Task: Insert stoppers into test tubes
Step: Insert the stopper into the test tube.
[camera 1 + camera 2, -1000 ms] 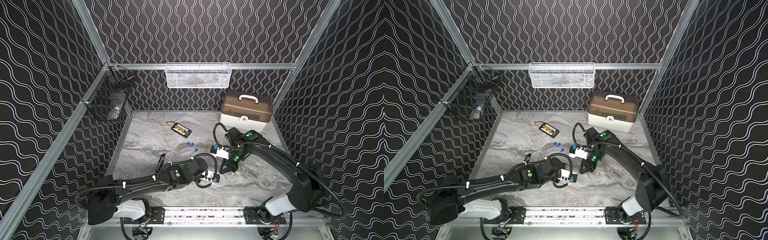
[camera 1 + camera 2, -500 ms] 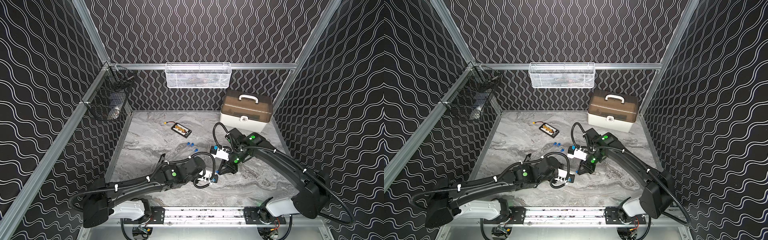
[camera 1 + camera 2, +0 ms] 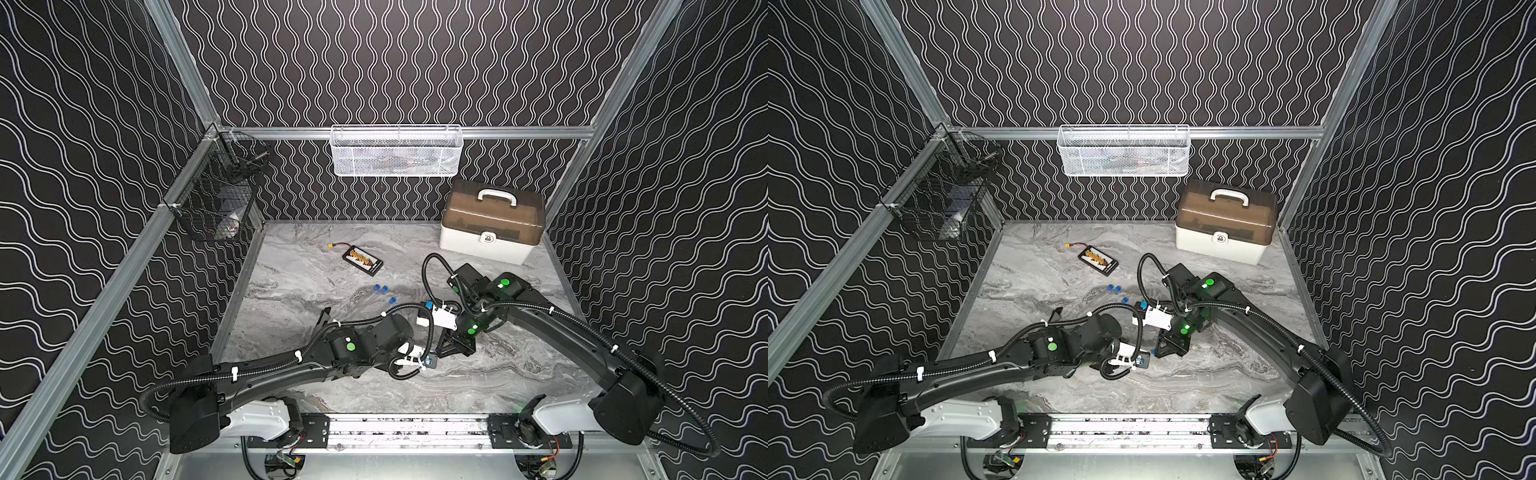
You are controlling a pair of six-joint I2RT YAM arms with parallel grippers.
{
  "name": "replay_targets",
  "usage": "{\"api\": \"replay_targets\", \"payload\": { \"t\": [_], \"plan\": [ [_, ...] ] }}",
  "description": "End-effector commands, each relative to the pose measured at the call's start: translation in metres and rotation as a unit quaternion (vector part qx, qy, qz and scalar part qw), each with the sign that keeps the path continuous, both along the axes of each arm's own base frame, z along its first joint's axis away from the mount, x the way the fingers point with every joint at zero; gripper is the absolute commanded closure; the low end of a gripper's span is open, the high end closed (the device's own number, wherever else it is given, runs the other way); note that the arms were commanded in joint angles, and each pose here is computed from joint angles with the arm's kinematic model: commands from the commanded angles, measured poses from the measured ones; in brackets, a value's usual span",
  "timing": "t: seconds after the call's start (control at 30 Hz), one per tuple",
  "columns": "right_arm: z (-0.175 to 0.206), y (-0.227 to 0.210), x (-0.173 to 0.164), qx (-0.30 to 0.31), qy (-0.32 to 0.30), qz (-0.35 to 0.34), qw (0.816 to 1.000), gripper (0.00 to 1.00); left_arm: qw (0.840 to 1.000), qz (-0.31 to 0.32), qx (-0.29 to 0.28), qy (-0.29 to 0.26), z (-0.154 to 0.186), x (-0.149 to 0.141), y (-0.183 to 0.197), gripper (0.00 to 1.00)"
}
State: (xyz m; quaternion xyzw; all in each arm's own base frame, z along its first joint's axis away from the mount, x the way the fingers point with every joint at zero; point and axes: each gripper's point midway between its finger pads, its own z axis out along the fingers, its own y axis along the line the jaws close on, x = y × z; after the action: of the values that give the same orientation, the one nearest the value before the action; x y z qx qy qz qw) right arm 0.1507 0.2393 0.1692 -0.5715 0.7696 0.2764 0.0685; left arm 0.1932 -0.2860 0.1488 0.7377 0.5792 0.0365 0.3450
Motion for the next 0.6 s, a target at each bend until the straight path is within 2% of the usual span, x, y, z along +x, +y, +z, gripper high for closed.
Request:
{"api": "replay_targets", "payload": {
  "t": [0.0, 0.1, 0.2, 0.23, 0.3, 0.37, 0.47, 0.57],
  "plan": [
    [0.062, 0.078, 0.067, 0.214, -0.177, 0.025, 0.960, 1.00, 0.978, -0.114, -0.175, 0.006, 0.059, -0.025, -0.071, 1.00],
    [0.063, 0.075, 0.065, 0.215, -0.173, 0.013, 0.961, 1.00, 0.980, -0.104, -0.170, 0.002, 0.057, -0.023, -0.067, 1.00],
    [0.058, 0.064, 0.059, 0.195, -0.163, 0.012, 0.967, 1.00, 0.986, -0.093, -0.141, -0.007, 0.045, -0.019, -0.055, 1.00],
    [0.055, 0.059, 0.055, 0.186, -0.157, 0.014, 0.970, 0.95, 0.988, -0.091, -0.126, -0.013, 0.039, -0.017, -0.050, 1.00],
    [0.051, 0.044, 0.047, 0.162, -0.142, 0.015, 0.976, 0.67, 0.992, -0.080, -0.087, -0.032, 0.026, -0.011, -0.036, 1.00],
    [0.051, 0.030, 0.039, 0.154, -0.118, 0.004, 0.981, 0.51, 0.995, -0.065, -0.071, -0.033, 0.019, -0.005, -0.023, 1.00],
    [0.060, 0.011, 0.033, 0.165, -0.077, -0.027, 0.983, 0.41, 0.997, -0.047, -0.059, -0.024, 0.010, -0.002, -0.009, 1.00],
    [0.067, -0.006, 0.040, 0.180, -0.057, -0.075, 0.979, 0.39, 0.998, -0.030, -0.046, -0.011, -0.002, -0.002, 0.002, 1.00]
  ]
}}
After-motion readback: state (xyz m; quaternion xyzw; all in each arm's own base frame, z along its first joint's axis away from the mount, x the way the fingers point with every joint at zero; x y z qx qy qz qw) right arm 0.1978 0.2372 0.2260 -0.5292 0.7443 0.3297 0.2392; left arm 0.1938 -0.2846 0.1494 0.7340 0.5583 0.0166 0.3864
